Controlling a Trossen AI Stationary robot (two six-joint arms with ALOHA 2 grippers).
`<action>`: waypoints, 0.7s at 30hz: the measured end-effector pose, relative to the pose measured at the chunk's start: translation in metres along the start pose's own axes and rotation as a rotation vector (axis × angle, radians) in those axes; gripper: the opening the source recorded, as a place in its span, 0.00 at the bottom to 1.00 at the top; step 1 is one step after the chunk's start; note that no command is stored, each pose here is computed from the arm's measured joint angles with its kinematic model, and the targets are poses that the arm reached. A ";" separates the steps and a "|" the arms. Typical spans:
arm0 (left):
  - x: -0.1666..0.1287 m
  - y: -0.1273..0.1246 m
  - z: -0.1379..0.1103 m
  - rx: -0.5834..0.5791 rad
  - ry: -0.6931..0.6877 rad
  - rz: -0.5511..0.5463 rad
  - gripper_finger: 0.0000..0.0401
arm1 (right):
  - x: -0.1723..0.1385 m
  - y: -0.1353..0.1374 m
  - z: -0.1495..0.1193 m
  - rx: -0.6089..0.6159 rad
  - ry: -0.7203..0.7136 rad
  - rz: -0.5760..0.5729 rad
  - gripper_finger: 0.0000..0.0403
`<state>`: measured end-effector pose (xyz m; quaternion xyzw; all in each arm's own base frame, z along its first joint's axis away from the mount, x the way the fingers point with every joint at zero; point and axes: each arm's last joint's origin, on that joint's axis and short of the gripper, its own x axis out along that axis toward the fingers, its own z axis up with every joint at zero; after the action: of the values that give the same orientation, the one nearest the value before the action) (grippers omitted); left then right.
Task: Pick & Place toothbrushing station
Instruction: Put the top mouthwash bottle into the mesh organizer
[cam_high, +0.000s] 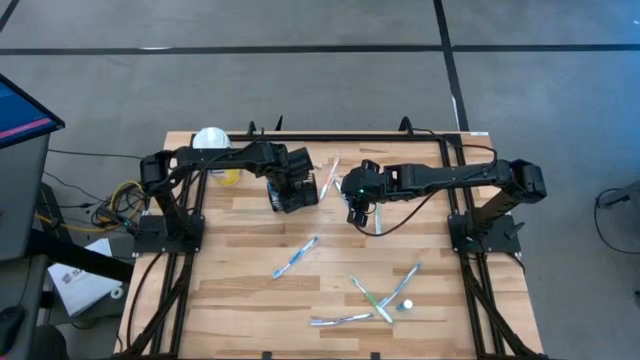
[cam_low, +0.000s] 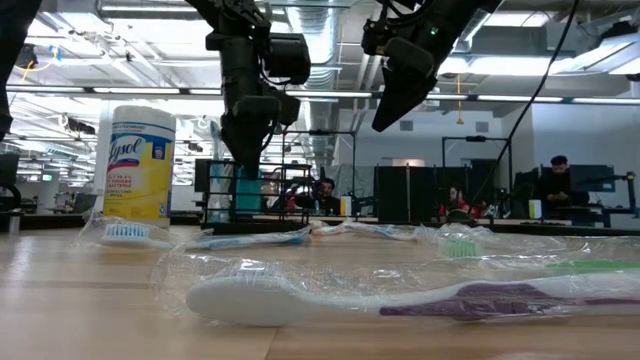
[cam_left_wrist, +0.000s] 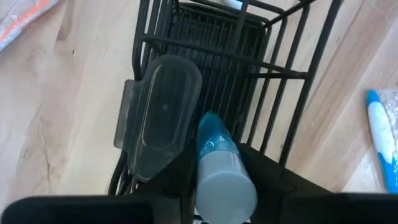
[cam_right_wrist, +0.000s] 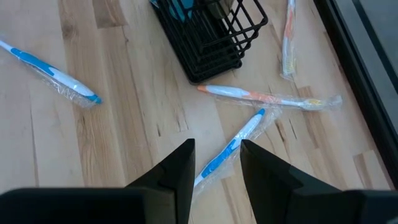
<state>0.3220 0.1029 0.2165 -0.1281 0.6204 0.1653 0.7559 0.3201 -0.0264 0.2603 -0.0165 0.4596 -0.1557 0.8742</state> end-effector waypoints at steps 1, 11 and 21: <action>0.000 0.000 0.000 0.001 -0.001 0.000 0.23 | 0.000 0.000 0.000 0.000 0.000 0.000 0.29; 0.000 0.000 0.001 0.001 -0.010 -0.005 0.28 | 0.000 0.000 0.000 0.001 0.000 0.000 0.29; 0.000 0.001 0.001 -0.003 -0.011 -0.008 0.29 | 0.000 0.000 0.000 0.001 0.000 0.000 0.29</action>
<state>0.3227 0.1043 0.2165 -0.1308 0.6157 0.1640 0.7596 0.3201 -0.0264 0.2603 -0.0162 0.4596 -0.1559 0.8742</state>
